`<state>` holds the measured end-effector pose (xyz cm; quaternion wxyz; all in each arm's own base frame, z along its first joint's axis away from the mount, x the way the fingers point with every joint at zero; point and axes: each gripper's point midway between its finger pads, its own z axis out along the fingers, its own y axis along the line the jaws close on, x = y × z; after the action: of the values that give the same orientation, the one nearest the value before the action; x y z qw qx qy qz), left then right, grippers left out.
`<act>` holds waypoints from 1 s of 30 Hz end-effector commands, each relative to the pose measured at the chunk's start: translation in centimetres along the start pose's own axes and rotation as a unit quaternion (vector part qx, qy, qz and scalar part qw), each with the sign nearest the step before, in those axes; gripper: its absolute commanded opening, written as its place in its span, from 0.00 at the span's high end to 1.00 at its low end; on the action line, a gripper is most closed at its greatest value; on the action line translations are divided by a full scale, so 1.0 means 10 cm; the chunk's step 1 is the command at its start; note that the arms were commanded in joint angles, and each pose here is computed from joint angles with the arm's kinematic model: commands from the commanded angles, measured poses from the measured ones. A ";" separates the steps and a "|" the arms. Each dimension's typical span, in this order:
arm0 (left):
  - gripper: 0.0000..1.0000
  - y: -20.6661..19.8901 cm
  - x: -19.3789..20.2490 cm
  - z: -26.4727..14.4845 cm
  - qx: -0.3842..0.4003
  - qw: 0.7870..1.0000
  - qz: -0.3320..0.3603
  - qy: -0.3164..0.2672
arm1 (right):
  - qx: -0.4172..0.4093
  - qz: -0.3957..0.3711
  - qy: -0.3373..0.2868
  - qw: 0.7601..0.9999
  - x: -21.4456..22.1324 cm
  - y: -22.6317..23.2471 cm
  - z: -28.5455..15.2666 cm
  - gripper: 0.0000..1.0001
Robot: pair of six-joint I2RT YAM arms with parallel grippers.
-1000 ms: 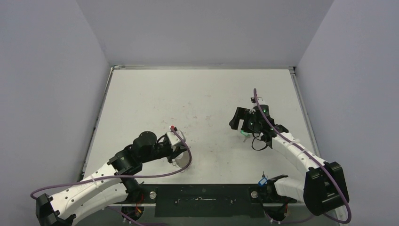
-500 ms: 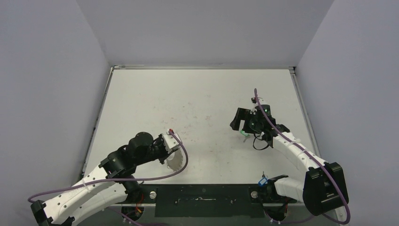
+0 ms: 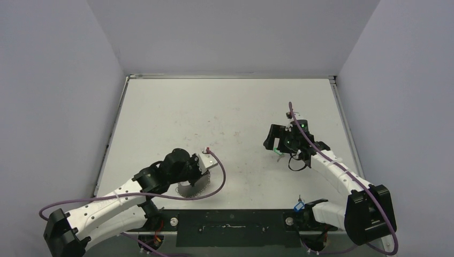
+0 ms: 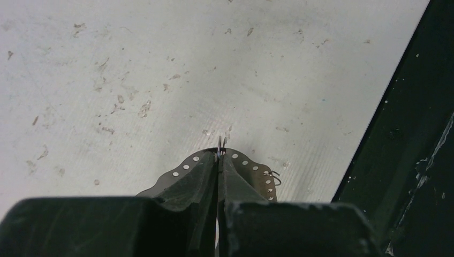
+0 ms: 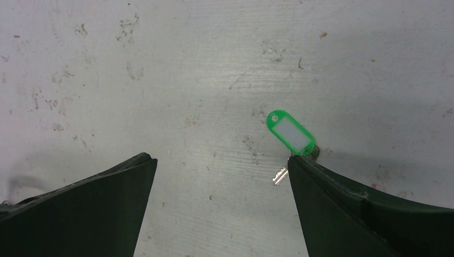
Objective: Put the keys on the keyring
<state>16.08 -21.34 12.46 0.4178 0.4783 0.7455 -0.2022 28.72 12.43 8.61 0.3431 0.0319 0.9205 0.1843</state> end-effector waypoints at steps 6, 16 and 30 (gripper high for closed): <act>1.00 -0.08 -0.36 0.26 0.029 0.994 -0.008 -0.106 | 0.057 -0.023 -0.023 0.998 -0.20 -0.17 -0.13 0.03; 1.00 -0.11 -0.42 0.22 0.031 0.988 -0.009 -0.151 | 0.110 -0.018 0.036 0.993 -0.04 -0.41 0.04 0.40; 1.00 -0.16 -0.46 0.17 0.042 0.985 -0.022 -0.168 | 0.151 -0.025 0.066 0.986 0.10 -0.65 0.04 0.43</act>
<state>16.21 -24.87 12.83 0.4829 0.4532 0.6912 -0.2891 27.86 7.60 4.49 0.2601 0.0443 0.9630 0.0554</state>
